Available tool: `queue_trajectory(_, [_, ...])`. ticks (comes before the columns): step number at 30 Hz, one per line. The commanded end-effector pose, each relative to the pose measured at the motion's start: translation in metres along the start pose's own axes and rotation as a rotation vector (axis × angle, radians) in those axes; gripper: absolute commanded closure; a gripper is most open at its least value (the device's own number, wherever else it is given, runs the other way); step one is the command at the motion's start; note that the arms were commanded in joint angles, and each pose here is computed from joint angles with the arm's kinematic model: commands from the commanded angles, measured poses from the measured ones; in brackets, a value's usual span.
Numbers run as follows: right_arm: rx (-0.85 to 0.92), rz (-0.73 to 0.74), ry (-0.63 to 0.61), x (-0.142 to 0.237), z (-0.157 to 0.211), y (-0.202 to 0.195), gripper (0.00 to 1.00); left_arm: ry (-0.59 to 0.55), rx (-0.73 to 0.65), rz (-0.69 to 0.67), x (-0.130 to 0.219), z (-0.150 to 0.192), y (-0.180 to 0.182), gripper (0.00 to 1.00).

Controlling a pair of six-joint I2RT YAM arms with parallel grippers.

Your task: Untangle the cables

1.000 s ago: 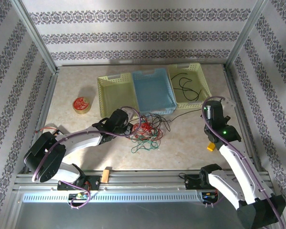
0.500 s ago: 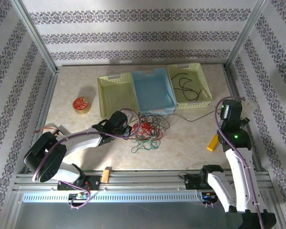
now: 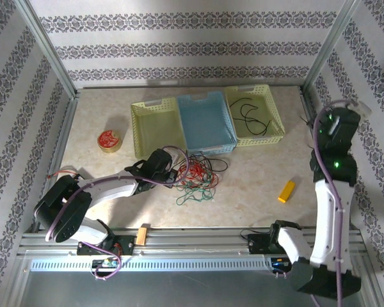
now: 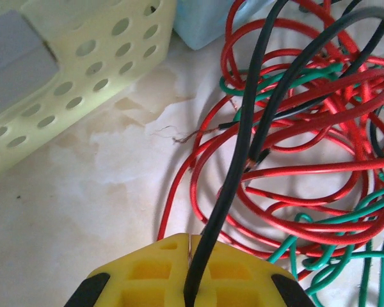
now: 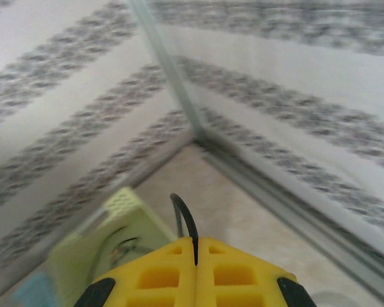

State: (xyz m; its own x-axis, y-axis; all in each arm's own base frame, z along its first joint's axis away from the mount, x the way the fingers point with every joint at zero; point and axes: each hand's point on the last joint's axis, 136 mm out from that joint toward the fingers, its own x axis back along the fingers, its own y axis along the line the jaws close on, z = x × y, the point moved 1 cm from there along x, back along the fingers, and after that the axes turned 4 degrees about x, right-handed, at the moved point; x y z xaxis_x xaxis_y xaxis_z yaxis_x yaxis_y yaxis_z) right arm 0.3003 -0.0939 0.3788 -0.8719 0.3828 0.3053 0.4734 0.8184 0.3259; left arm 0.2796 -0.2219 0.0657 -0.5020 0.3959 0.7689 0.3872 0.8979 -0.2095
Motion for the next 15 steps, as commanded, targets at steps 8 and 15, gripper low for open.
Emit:
queue_trajectory(8, [0.106,-0.314,0.015,-0.048,-0.034,0.120,1.00,-0.128,0.038,0.065,0.018,-0.022,-0.007,1.00])
queue_trajectory(15, [0.146,-0.286,0.137,-0.119,0.014,0.146,1.00,-0.155,0.048,0.052,0.026,-0.021,-0.003,1.00])
